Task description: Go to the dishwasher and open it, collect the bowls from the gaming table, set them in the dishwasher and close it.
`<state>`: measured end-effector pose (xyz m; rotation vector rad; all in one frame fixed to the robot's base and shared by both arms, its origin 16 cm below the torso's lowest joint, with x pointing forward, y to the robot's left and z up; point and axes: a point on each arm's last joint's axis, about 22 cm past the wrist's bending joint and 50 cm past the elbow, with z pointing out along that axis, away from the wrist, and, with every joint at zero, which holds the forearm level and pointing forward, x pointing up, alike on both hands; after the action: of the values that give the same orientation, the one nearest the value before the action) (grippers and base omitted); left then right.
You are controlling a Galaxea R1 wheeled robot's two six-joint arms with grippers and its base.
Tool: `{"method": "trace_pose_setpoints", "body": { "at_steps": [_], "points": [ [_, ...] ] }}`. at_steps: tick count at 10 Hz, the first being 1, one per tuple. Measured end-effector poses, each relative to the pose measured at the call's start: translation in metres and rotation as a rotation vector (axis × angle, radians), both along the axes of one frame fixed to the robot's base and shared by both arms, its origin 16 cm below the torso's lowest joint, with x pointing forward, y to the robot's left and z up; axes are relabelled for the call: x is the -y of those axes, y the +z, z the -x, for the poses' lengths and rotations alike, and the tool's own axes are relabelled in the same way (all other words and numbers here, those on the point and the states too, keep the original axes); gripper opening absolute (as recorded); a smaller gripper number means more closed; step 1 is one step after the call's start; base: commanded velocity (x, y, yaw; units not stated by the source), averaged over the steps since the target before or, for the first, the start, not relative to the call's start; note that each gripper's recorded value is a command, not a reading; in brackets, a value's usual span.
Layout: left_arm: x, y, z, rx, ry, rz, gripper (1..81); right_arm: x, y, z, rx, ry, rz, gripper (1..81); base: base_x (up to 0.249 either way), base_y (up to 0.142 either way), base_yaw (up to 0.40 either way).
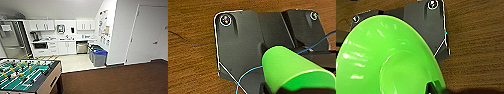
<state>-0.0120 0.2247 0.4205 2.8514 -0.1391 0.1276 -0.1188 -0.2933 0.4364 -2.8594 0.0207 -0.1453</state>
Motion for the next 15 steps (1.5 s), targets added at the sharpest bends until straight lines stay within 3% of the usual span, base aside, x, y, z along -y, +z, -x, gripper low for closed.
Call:
{"method": "trace_pose_setpoints", "body": {
  "at_steps": [15],
  "points": [
    [-0.0006,-0.0001,0.0022,-0.002,0.001,-0.001,1.0,0.0003,-0.0008,-0.0052,0.005,0.001,0.003,1.0,0.152,0.0,0.0]
  ]
}}
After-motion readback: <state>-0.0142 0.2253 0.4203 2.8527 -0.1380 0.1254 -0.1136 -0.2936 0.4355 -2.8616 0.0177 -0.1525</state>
